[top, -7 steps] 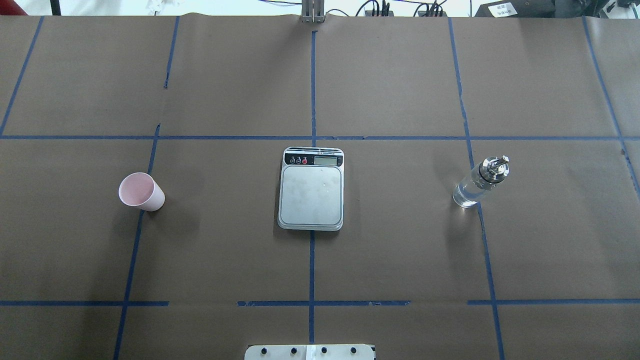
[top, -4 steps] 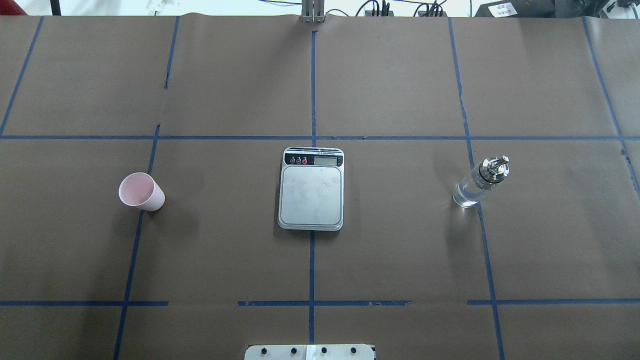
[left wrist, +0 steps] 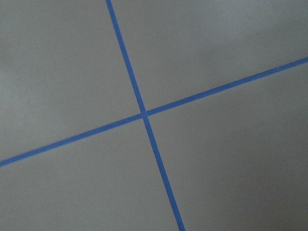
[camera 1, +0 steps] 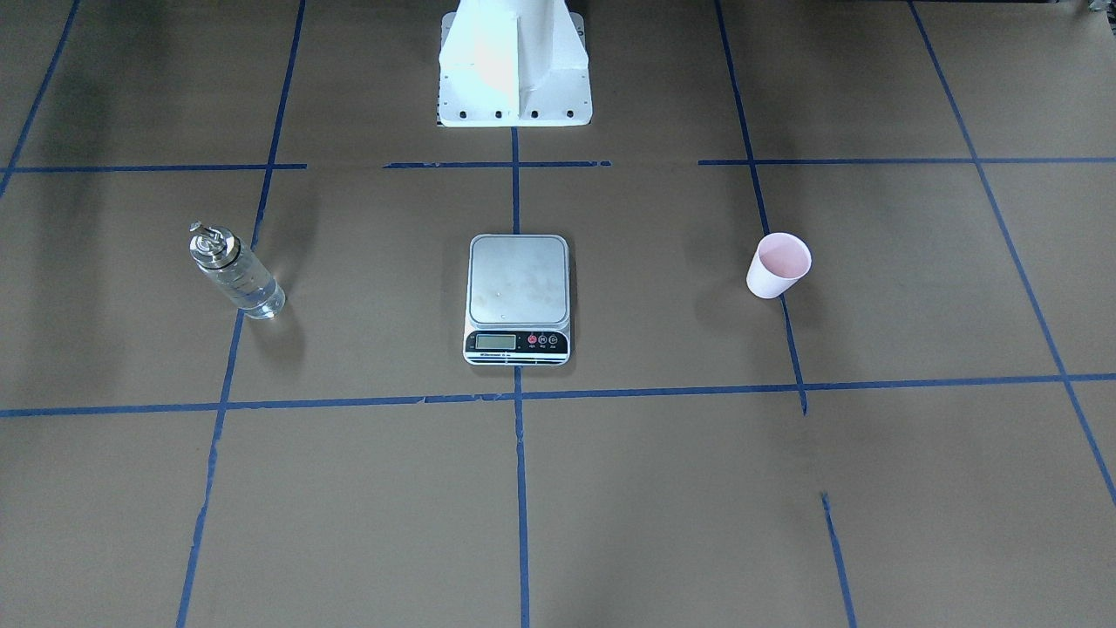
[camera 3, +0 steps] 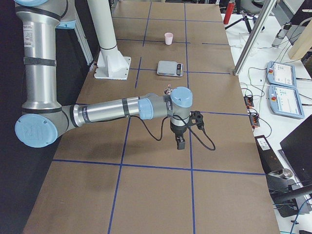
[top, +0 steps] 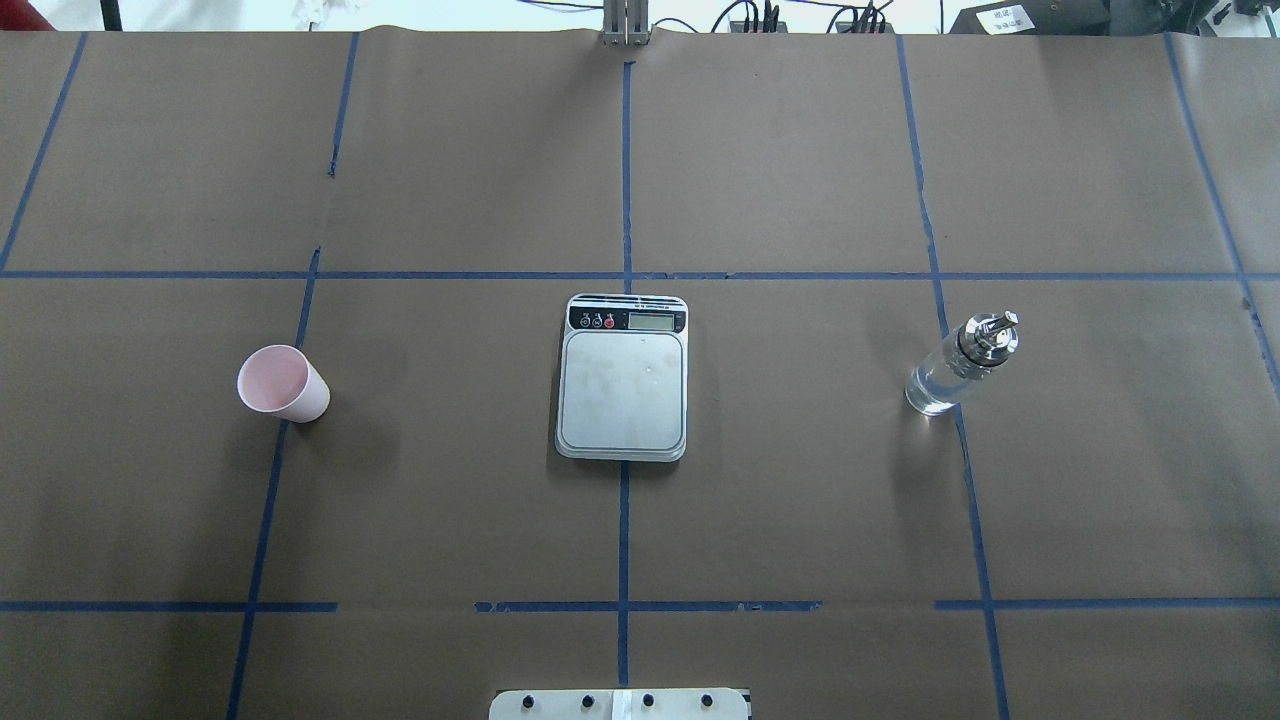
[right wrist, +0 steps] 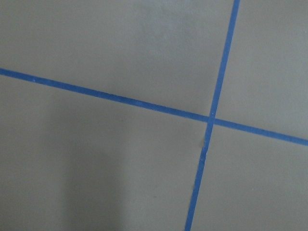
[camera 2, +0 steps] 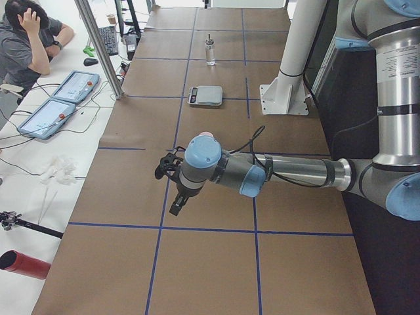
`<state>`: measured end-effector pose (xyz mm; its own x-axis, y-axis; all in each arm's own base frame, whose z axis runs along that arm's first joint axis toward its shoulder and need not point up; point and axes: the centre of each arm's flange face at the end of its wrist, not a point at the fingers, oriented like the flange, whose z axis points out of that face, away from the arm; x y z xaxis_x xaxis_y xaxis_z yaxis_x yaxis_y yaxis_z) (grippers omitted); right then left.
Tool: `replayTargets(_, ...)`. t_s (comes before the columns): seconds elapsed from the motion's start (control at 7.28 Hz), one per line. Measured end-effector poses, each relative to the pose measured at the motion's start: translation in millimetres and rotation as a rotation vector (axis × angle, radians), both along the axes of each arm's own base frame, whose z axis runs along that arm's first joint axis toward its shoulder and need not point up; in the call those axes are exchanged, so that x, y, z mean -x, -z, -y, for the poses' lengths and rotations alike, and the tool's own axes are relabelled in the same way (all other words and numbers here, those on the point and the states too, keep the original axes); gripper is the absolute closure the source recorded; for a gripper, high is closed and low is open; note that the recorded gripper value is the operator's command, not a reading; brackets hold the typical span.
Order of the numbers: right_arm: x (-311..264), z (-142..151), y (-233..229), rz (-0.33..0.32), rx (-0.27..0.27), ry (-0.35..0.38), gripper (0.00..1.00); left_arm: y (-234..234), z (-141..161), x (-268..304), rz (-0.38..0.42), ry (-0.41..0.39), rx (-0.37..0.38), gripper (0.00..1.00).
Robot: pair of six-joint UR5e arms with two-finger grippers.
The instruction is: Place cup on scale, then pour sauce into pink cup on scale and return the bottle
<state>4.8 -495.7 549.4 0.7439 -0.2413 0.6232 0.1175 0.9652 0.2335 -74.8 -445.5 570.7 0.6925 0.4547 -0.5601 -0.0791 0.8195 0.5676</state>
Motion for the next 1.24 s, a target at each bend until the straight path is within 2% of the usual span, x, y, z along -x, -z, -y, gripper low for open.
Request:
replayTargets(0.14, 1, 4, 9, 0.011, -0.071, -0.003, 0.0, 13, 7, -1, 0.002, -0.001, -0.146, 0.0)
replayTargets(0.27, 1, 4, 12, 0.02, -0.122, -0.006, 0.0, 16, 16, -2, -0.007, -0.01, -0.238, 0.0)
replayTargets(0.55, 1, 2, 16, 0.03, -0.178, -0.009, 0.0, 12, 27, -6, -0.044, -0.036, -0.308, 0.0)
replayTargets(0.69, 1, 2, 22, 0.033, -0.203, -0.009, 0.0, 14, 27, -18, -0.09, -0.052, -0.304, 0.0)
replayTargets(0.82, 1, 1, 27, 0.04, -0.22, -0.008, 0.0, 22, 30, -49, -0.168, -0.071, -0.234, 0.0)
replayTargets(0.96, 2, 1, 28, 0.051, -0.226, -0.005, 0.0, 39, 33, -92, -0.219, -0.051, -0.137, 0.0)
replayTargets(1.1, 3, 1, 28, 0.058, -0.225, -0.003, 0.0, 62, 34, -135, -0.23, 0.02, -0.063, 0.0)
replayTargets(1.24, 3, 0, 27, 0.062, -0.223, -0.002, 0.0, 85, 30, -183, -0.244, 0.101, 0.0, 0.05)
